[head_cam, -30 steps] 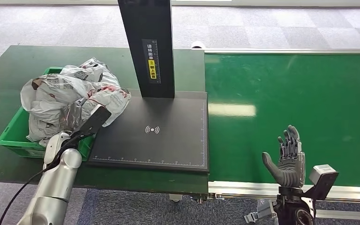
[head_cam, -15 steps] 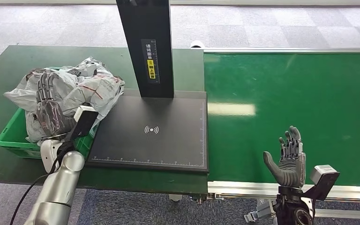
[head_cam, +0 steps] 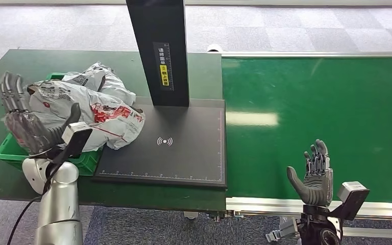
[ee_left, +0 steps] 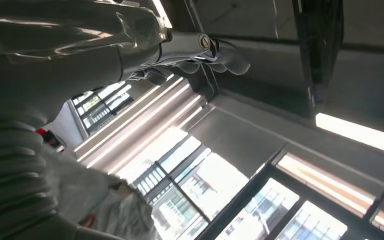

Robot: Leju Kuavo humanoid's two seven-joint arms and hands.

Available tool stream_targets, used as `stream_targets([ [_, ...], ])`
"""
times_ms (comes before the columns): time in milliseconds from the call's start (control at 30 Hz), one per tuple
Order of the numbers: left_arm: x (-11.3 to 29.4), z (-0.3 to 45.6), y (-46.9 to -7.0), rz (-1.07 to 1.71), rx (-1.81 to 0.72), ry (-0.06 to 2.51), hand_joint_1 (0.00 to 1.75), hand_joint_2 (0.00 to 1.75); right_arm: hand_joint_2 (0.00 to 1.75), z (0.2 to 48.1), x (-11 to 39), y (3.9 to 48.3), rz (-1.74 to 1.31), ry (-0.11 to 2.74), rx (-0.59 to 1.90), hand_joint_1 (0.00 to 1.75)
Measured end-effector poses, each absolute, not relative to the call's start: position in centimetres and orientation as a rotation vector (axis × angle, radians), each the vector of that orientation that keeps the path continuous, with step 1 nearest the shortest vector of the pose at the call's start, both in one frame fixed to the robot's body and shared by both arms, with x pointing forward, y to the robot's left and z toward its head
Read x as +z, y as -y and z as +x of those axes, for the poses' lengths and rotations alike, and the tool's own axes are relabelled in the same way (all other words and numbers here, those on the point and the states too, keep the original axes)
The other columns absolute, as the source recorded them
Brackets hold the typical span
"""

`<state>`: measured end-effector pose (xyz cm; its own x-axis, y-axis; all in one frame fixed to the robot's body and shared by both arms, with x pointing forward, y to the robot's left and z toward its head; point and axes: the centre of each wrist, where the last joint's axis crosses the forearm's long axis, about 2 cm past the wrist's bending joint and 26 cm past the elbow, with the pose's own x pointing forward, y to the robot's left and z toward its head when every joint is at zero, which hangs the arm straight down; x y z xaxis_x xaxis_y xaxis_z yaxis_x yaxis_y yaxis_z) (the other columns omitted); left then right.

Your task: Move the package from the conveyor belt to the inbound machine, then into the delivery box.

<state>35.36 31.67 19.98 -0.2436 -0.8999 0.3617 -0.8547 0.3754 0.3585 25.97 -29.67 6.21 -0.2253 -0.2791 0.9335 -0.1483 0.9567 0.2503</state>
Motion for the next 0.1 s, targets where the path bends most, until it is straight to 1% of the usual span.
stream_targets([
  [100, 21.8, 34.6, -32.1, 1.572, -0.013, 2.168, 0.0, 0.0, 1.75, 26.0, 6.2, 29.5, 0.321, 1.806, -0.123, 0.0],
])
